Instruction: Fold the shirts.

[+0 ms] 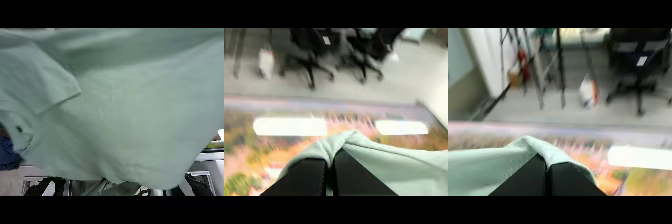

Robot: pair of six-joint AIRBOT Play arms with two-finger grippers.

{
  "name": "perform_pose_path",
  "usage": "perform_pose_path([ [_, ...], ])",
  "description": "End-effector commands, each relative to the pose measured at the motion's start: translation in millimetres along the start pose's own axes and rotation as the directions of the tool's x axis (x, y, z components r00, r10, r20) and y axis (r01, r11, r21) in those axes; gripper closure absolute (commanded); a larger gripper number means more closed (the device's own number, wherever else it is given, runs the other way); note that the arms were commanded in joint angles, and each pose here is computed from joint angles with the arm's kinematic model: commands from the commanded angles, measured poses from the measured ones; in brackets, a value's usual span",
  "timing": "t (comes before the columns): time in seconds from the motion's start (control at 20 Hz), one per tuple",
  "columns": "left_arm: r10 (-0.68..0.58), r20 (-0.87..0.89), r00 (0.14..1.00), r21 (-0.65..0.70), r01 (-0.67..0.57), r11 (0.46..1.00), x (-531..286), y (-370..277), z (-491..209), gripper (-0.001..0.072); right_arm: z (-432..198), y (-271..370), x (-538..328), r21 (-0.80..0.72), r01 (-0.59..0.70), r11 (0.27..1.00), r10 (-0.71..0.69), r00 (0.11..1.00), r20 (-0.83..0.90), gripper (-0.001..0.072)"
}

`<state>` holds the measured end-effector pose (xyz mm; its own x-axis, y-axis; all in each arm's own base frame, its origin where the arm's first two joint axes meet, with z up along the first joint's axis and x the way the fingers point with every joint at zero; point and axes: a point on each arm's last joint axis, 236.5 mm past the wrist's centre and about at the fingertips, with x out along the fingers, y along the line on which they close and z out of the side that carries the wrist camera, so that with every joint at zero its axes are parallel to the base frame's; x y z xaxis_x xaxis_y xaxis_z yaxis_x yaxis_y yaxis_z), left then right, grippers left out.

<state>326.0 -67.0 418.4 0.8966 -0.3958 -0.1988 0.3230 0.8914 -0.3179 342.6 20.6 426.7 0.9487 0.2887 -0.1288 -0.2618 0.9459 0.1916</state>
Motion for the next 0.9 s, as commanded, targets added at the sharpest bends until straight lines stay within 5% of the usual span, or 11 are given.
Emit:
perform_pose_path([
  [0.0,-0.089,-0.266,0.960,-0.077,0.071,0.995,114.2,25.8,-102.3,0.0692,-157.4,-32.2,93.6,0.156,0.005,0.988,0.041,0.957,-0.288,0.0693],
  [0.25,-0.005,-0.647,0.762,-0.157,-0.127,0.979,249.0,129.9,-313.0,0.0691,-376.4,-106.9,189.6,0.306,0.231,0.924,-0.006,0.808,-0.590,0.0693],
  [0.4,-0.025,-0.737,0.676,-0.234,-0.220,0.947,290.0,189.8,-384.1,0.0692,-442.2,-134.7,231.6,0.346,0.291,0.892,0.015,0.746,-0.666,0.0693],
  [0.85,0.052,-0.602,0.797,-0.251,-0.250,0.935,357.8,230.9,-296.8,0.0691,-361.0,-165.3,315.0,0.372,0.219,0.902,0.059,0.792,-0.608,0.0693],
])
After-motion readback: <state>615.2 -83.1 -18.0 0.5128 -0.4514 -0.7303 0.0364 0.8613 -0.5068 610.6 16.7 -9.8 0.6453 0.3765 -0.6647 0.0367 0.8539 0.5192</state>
